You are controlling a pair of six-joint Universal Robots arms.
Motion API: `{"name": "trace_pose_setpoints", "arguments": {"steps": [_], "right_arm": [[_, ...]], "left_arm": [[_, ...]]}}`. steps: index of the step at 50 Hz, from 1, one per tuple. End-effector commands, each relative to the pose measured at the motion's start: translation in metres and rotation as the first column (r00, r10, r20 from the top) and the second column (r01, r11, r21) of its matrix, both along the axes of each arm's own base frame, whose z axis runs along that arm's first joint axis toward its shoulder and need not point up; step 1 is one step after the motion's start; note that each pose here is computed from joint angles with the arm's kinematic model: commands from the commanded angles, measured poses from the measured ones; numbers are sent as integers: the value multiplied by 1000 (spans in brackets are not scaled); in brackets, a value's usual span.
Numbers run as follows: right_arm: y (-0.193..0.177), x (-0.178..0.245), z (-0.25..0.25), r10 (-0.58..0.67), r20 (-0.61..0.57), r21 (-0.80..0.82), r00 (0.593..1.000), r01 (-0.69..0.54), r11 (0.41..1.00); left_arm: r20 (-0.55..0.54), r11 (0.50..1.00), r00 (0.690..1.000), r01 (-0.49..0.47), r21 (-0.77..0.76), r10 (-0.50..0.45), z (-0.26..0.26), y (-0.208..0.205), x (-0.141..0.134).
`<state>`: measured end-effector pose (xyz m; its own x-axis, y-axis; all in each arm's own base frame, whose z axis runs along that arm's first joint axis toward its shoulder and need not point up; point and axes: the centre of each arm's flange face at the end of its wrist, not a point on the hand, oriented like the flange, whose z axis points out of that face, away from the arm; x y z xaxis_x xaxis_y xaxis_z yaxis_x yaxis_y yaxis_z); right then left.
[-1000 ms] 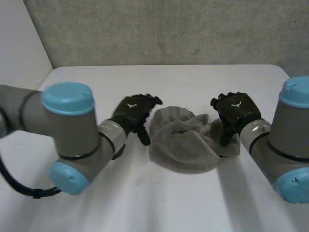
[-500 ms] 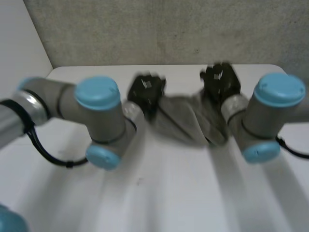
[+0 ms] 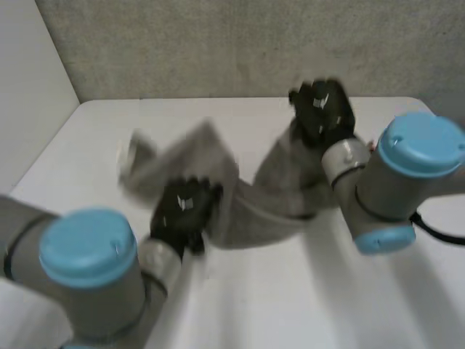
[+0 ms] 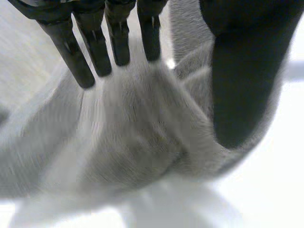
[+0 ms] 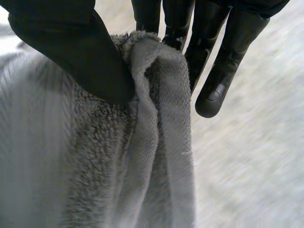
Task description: Fold the towel.
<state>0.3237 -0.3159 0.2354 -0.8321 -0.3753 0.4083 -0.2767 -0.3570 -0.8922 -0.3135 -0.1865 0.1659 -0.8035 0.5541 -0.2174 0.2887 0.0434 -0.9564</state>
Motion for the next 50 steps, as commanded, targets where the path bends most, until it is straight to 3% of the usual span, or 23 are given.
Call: {"name": "trace_pose_setpoints", "arguments": {"steps": [1,8,12,16,26,32,34,40,50], "right_arm": [[25,-12,-49,19,-109,181,994,1,983],[35,-23,-51,10,-145,190,989,17,982],[35,-31,-53,-7,-153,202,988,39,979],[39,-41,-60,-18,-166,230,986,56,971],[59,-50,-67,-6,-187,269,982,57,961],[66,-54,-67,-4,-191,277,982,58,959],[67,-54,-68,-4,-191,280,982,58,958],[68,-56,-70,-6,-195,286,981,62,956],[58,-63,-68,-31,-190,281,981,85,956]], "left_arm": [[123,986,987,81,145,-99,-13,60,14],[55,995,996,73,67,-77,22,49,11],[5,1000,1000,-5,10,5,44,11,15],[-30,999,999,-31,-29,30,55,-11,12],[-78,995,993,86,-57,-91,49,-79,-26],[-84,982,979,186,-40,-189,37,-91,-43],[-81,972,968,235,-18,-236,26,-98,-52],[-47,968,969,246,46,-244,6,-105,-58],[130,966,957,257,40,-260,-19,-110,-50]]}}
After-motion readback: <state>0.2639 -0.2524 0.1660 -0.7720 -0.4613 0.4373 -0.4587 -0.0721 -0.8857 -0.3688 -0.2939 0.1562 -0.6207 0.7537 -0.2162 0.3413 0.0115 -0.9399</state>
